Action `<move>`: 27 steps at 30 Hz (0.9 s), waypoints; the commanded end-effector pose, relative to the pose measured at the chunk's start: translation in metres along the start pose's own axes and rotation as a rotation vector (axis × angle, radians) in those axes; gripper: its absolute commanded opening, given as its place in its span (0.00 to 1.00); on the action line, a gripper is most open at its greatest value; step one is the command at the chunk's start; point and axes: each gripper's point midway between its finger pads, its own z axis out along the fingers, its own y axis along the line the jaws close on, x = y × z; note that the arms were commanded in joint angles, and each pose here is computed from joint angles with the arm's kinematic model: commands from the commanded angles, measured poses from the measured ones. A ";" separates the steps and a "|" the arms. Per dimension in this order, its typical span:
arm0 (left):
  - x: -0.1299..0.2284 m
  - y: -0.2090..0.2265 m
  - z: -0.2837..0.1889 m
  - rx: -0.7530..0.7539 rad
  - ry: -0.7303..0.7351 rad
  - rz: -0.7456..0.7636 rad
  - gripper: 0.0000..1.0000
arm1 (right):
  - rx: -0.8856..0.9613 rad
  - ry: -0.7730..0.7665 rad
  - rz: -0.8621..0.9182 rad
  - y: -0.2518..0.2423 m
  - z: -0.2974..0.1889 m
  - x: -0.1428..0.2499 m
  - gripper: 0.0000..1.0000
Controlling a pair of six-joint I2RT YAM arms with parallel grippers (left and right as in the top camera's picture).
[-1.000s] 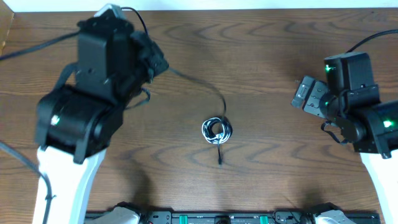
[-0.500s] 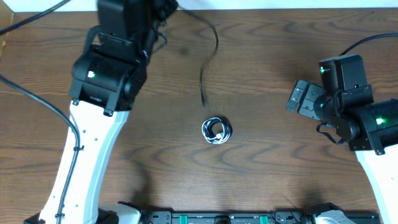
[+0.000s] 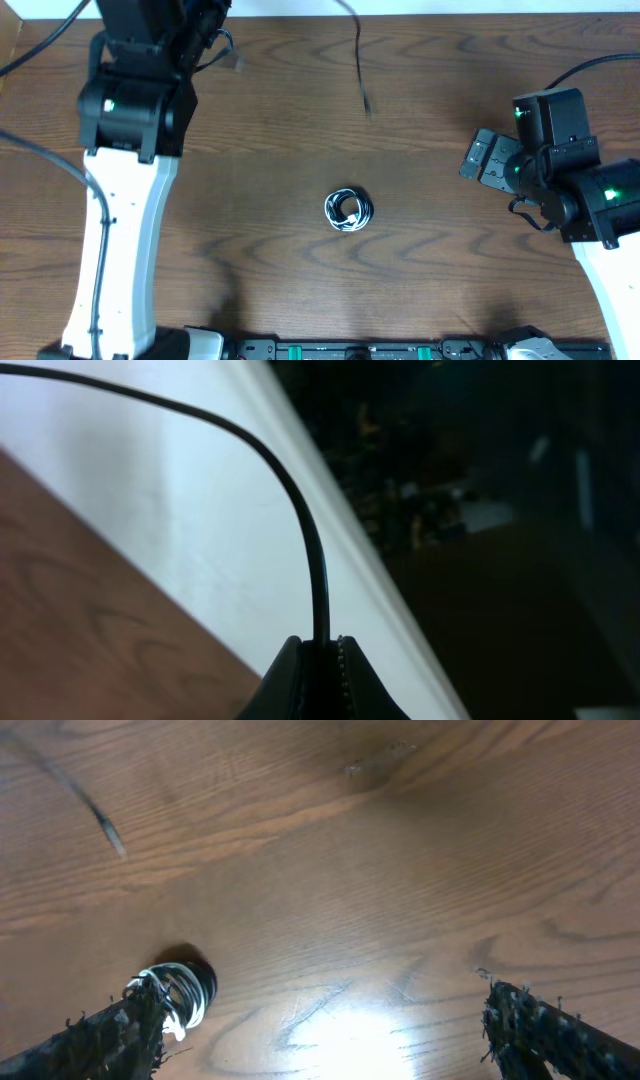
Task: Untangle cables
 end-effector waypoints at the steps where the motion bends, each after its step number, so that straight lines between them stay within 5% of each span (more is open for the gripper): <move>1: 0.018 0.021 0.037 -0.048 0.068 0.006 0.08 | -0.022 0.008 -0.003 0.003 0.000 0.002 0.99; 9: 0.066 0.022 0.106 0.077 0.236 -0.031 0.08 | -0.039 0.019 -0.006 0.006 0.000 0.004 0.99; 13: 0.061 0.006 0.118 0.172 0.211 -0.030 0.08 | -0.039 0.019 -0.007 0.006 0.000 0.004 0.99; 19: -0.004 0.052 0.124 0.041 0.044 0.030 0.07 | -0.034 0.027 -0.008 0.005 0.003 0.006 0.99; 26: -0.105 0.166 0.122 -0.219 -0.091 0.149 0.08 | -0.026 0.052 -0.008 0.004 0.024 0.016 0.99; 27: -0.116 0.186 0.122 -0.262 -0.096 0.153 0.16 | -0.037 0.058 -0.008 0.006 0.027 0.018 0.99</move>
